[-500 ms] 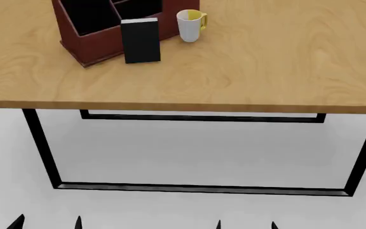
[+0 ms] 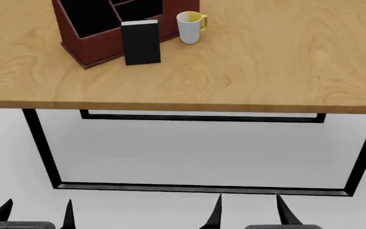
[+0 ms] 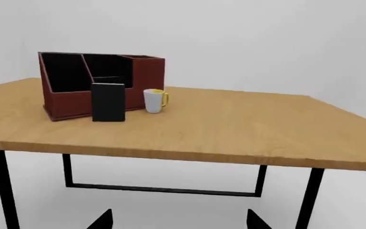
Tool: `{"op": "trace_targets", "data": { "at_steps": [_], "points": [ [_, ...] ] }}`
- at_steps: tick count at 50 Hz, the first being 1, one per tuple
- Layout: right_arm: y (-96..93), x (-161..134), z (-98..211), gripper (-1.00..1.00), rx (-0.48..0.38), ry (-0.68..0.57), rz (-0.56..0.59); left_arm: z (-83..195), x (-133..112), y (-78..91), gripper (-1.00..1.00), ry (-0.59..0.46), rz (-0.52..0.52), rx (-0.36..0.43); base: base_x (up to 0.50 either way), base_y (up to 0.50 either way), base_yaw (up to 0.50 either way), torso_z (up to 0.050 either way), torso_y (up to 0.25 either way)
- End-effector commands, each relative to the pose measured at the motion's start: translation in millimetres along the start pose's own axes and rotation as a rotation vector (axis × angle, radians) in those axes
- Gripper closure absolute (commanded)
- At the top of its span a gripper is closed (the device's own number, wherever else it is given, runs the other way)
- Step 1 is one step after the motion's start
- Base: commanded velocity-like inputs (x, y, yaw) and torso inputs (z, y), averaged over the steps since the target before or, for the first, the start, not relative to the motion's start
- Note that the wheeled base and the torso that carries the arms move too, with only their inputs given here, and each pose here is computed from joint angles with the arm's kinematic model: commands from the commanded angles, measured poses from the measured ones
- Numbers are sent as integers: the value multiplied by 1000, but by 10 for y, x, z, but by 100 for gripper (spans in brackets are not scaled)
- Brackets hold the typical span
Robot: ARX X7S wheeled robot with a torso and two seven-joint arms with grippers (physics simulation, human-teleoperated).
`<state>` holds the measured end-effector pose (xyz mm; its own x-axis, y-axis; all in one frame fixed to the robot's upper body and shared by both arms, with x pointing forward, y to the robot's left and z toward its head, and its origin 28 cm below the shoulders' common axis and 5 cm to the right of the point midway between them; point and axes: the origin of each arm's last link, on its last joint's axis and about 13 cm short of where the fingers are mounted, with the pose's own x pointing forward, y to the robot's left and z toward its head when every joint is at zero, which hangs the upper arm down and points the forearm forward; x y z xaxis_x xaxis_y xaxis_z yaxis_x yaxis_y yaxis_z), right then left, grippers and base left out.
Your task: Pick up the book and place it in the front compartment of the caddy.
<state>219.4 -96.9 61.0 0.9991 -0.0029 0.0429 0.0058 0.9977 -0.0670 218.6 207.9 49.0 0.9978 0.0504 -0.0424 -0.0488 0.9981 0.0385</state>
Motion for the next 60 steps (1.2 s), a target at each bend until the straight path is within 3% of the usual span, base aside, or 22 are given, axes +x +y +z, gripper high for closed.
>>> {"op": "trace_targets", "data": {
  "at_steps": [1,13,28,32,60],
  "points": [
    [-49,-1,470,-100,-45,-45,6,392,-12,36,-100,-6,-1,12,0,0,0,0,0],
    [-133,-23,914,-100,-108,-90,-1,739,-80,83,-100,-46,-25,80,0,0,0,0,0],
    [-101,-158,1373,-100,-183,-185,-12,1203,-277,109,-100,-156,-62,58,0,0,0,0,0],
    [-103,-187,1469,-100,-130,-235,-22,1189,-285,95,-100,-160,-67,51,0,0,0,0,0],
    [-72,-125,1385,-100,-169,-208,-4,1188,-270,121,-100,-170,-45,41,497,12,0,0,1]
  ]
}}
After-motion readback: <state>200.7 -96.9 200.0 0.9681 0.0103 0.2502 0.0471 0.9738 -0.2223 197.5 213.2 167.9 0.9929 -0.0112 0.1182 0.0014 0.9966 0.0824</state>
